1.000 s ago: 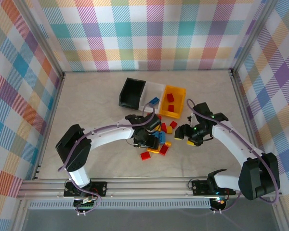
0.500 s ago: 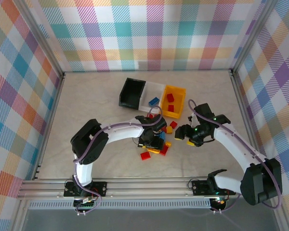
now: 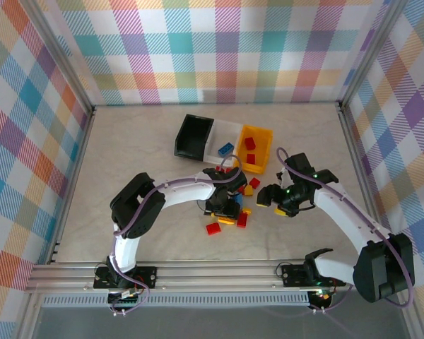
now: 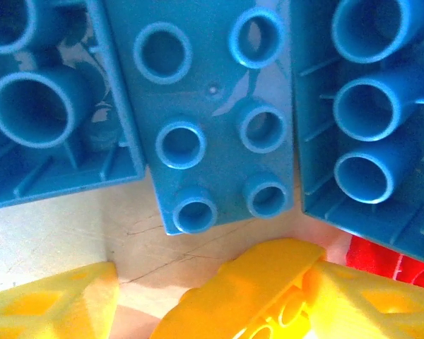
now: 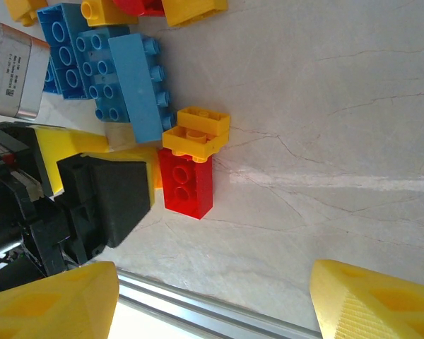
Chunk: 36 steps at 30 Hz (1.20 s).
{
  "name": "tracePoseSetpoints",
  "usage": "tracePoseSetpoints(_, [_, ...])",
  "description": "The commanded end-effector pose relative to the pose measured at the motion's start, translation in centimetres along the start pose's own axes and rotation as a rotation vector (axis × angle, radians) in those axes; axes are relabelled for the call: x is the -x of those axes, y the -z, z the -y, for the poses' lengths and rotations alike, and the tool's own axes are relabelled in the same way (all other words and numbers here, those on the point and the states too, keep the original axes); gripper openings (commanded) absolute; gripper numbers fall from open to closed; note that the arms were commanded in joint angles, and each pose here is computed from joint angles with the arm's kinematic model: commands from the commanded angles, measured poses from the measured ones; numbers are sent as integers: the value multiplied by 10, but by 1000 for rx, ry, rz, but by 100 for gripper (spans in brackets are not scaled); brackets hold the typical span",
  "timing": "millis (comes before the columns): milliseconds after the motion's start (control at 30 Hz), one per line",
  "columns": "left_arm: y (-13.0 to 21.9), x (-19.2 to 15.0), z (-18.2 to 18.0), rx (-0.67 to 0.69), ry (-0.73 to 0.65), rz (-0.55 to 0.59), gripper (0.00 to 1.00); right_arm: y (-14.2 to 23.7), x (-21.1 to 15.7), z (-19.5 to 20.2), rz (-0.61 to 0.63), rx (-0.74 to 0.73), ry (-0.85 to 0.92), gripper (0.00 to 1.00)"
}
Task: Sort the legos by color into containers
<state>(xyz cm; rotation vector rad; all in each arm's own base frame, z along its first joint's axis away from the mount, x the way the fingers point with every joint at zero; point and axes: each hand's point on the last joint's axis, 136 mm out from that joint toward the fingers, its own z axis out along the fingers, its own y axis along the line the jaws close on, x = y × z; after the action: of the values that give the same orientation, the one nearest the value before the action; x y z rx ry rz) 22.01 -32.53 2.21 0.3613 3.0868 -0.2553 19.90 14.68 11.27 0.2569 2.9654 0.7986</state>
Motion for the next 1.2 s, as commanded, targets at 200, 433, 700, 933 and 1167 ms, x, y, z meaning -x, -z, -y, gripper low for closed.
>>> tracePoseSetpoints(200, [8,2,-3,15,8,3,39,-6,0,0,-22,-1,3,73])
tracePoseSetpoints(433, [51,12,-21,17,38,66,30,-8,2,-2,-20,3,9,73])
tracePoseSetpoints(700, [138,64,-78,-22,177,235,30,-10,6,-4,-19,11,3,72])
tracePoseSetpoints(933, [188,161,-133,-77,315,402,30,-6,10,-7,-9,8,-5,73])
tracePoseSetpoints(1167, [171,250,-152,-44,302,471,30,4,17,-12,11,-9,-14,73])
